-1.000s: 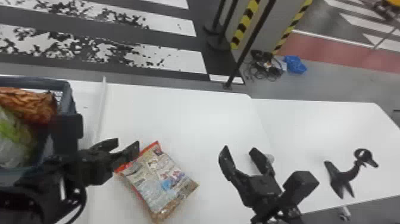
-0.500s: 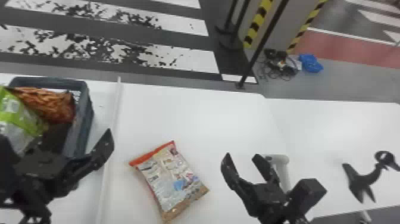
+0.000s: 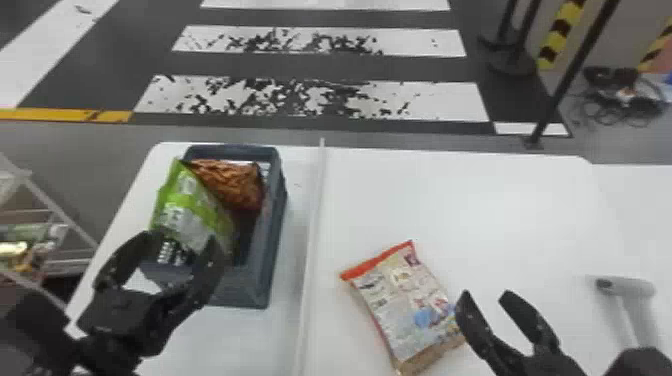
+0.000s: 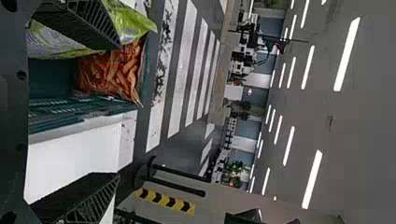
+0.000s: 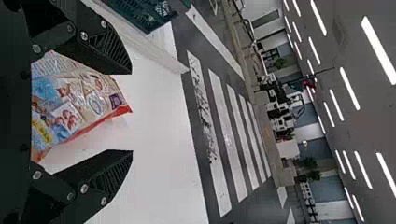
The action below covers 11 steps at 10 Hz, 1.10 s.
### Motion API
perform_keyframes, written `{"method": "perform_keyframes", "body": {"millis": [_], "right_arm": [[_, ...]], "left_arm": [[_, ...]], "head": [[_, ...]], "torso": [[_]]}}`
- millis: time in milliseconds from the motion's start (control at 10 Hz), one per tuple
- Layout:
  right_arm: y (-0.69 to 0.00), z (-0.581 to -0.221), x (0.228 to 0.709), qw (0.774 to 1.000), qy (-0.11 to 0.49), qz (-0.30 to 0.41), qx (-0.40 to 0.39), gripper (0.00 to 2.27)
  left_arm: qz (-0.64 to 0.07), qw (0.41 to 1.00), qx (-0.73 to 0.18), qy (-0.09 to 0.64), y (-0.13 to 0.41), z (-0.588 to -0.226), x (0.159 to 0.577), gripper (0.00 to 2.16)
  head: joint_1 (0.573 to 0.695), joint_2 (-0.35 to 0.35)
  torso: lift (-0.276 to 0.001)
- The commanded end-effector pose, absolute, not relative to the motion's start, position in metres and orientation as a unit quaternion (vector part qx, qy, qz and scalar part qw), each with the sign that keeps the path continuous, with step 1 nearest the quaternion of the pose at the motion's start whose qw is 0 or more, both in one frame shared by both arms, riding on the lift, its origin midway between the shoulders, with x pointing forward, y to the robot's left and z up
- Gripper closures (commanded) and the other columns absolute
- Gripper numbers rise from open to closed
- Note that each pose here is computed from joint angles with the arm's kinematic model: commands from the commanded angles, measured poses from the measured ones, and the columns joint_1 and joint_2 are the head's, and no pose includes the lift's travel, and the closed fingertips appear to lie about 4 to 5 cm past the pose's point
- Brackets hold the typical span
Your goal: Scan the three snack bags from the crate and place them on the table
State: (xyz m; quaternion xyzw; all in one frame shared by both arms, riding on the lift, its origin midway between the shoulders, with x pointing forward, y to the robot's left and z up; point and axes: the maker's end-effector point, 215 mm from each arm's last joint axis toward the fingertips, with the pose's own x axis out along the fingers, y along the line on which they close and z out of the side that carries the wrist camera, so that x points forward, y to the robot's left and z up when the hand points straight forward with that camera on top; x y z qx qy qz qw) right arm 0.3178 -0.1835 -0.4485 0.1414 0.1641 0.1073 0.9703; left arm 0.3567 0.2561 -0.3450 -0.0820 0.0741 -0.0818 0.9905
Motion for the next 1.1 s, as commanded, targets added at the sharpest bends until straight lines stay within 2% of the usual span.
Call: {"method": "perform_keyframes", "body": {"millis": [0, 100, 200, 500, 1000], "right_arm": [[-0.165, -0.465, 0.307, 0.963, 0.184, 0.119, 0.156, 1.76], [-0.153, -0.475, 0.306, 0.959, 0.194, 0.130, 0.161, 2.13], [-0.138, -0.478, 0.311, 0.956, 0.193, 0.149, 0.162, 2.24], [-0.108, -0.493, 0.339, 0.953, 0.175, 0.180, 0.170, 2.24], [-0.074, -0.526, 0.364, 0.943, 0.187, 0.213, 0.176, 2.24]], "left_arm": [[-0.073, 0.990, -0.092, 0.077, 0.273, -0.350, 0.351, 0.00], [-0.071, 0.991, -0.095, 0.067, 0.283, -0.342, 0.344, 0.00], [-0.072, 0.991, -0.099, 0.058, 0.288, -0.334, 0.338, 0.00], [-0.080, 0.990, -0.099, 0.054, 0.283, -0.324, 0.333, 0.00], [-0.055, 0.991, -0.102, 0.064, 0.274, -0.330, 0.335, 0.00]], "head": [[0.695, 0.092], [0.695, 0.153], [0.695, 0.193], [0.695, 0.280], [0.695, 0.329]], "torso": [[-0.036], [-0.036], [-0.036], [-0.036], [-0.036]]}}
